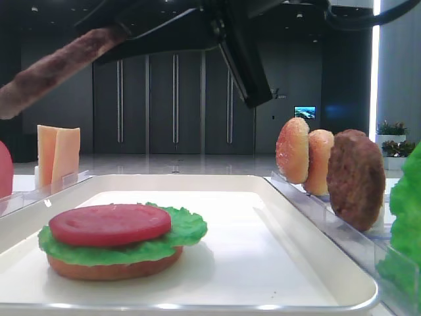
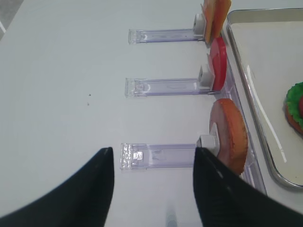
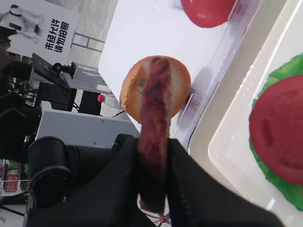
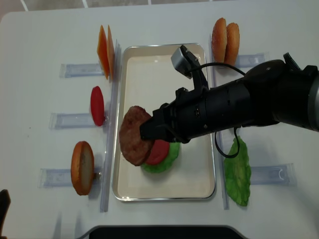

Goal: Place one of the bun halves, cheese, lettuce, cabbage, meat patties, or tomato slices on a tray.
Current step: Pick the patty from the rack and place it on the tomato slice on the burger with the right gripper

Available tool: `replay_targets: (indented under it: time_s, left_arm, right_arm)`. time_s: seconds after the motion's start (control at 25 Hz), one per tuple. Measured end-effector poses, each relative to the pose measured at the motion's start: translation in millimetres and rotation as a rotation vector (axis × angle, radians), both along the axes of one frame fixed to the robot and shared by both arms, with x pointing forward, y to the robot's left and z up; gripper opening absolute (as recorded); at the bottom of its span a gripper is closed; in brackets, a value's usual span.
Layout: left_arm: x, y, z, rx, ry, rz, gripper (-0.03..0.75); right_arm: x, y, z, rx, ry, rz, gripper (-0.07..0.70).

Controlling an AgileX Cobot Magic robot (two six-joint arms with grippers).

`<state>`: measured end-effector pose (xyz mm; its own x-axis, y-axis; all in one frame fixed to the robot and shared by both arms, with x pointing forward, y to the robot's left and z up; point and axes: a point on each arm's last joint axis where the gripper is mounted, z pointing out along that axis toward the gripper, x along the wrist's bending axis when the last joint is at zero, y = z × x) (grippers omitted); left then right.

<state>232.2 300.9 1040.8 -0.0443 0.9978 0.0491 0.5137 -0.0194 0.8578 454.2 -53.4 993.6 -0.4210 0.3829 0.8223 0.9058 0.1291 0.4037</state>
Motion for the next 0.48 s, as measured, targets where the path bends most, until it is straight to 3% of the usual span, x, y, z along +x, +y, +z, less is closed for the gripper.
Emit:
replay_targets:
  time_s: [0.48]
  left_arm:
    - [0,0,0.0,0.000,0.000,0.000,0.408]
  right_arm:
    - [11,-8,-11.3,-0.019,-0.017,-0.017,0.121]
